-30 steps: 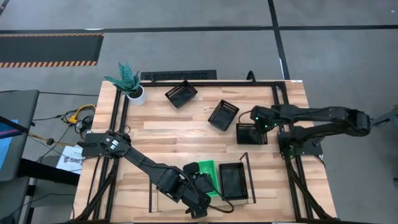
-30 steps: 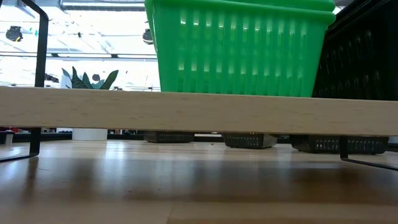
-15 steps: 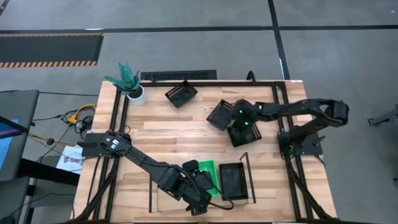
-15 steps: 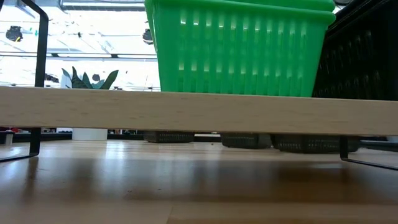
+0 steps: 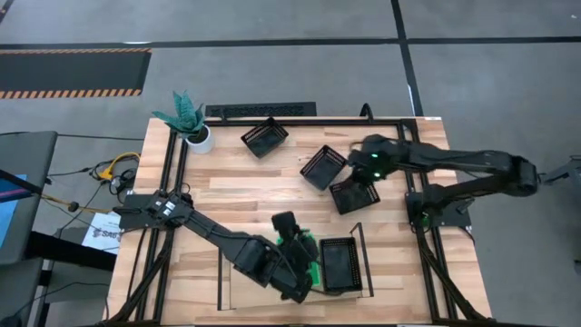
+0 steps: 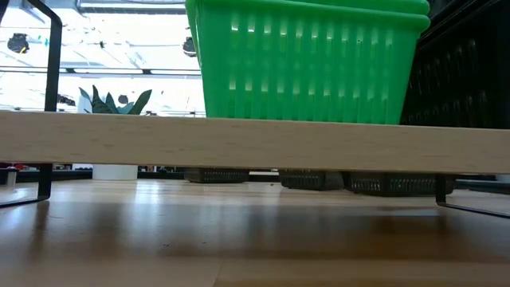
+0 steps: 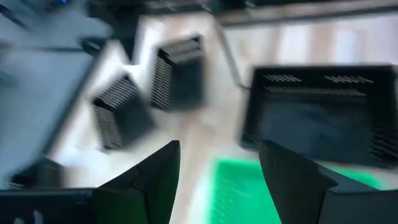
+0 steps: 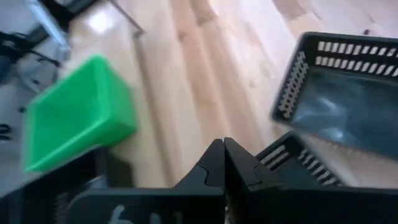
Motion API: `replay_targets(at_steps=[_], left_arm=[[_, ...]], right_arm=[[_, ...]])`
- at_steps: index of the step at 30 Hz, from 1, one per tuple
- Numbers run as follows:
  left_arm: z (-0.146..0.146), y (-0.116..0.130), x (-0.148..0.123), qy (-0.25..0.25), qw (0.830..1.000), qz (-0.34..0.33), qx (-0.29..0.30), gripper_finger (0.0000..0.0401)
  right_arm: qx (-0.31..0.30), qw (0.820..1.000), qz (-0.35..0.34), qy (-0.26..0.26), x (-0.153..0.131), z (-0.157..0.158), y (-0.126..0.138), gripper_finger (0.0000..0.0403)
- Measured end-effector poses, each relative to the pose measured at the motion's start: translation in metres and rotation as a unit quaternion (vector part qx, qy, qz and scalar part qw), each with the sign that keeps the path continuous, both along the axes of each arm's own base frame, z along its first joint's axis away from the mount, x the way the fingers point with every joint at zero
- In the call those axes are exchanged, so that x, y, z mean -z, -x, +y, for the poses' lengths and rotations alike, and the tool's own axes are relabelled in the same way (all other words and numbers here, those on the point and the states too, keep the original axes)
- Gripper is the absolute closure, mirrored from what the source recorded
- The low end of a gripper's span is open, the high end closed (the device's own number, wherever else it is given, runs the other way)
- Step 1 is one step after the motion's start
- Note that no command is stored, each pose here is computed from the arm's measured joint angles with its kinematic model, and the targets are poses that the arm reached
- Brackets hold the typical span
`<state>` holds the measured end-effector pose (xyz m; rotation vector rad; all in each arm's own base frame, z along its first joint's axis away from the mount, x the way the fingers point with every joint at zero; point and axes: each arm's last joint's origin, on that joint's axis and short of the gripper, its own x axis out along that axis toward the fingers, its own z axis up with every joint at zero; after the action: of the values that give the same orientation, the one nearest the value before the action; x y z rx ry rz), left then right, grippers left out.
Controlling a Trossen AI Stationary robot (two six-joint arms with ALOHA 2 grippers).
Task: Stack baskets on shelf by color
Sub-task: Put the black bin on the shelf
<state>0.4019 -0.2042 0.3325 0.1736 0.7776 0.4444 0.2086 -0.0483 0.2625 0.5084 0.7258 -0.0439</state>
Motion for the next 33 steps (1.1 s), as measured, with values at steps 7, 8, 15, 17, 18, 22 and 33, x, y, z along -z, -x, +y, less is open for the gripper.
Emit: replay_targets(at_steps=[7, 8, 15, 17, 18, 22, 33], left_arm=[[0.043, -0.021, -0.003, -0.035, 0.999, 0.037, 0.02, 0.0193], [0.051, -0.024, -0.004, -0.032, 0.998, 0.043, 0.026, 0.0193], [0.101, -0.037, -0.018, 0.02, 0.995, 0.057, 0.08, 0.0191], [0.115, -0.041, -0.019, 0.045, 0.993, 0.062, 0.092, 0.0183], [0.123, -0.042, -0.017, 0.05, 0.992, 0.068, 0.092, 0.0178], [0.154, -0.047, -0.001, 0.037, 0.99, 0.111, 0.079, 0.0148], [0.22, -0.058, 0.074, 0.033, 0.977, 0.188, 0.096, 0.0109]], right_arm=[[-0.039, 0.996, -0.078, -0.019, -0.04, 0.036, 0.054, 0.0375], [-0.047, 0.994, -0.091, -0.023, -0.044, 0.041, 0.062, 0.0372], [-0.091, 0.984, -0.15, -0.045, -0.06, 0.062, 0.105, 0.0349], [-0.09, 0.985, -0.139, -0.043, -0.058, 0.063, 0.116, 0.0343], [-0.089, 0.986, -0.134, -0.041, -0.057, 0.064, 0.121, 0.0341], [-0.07, 0.991, -0.112, -0.026, -0.049, 0.064, 0.135, 0.0336], [-0.065, 0.992, -0.107, -0.034, -0.04, 0.064, 0.14, 0.0336]])
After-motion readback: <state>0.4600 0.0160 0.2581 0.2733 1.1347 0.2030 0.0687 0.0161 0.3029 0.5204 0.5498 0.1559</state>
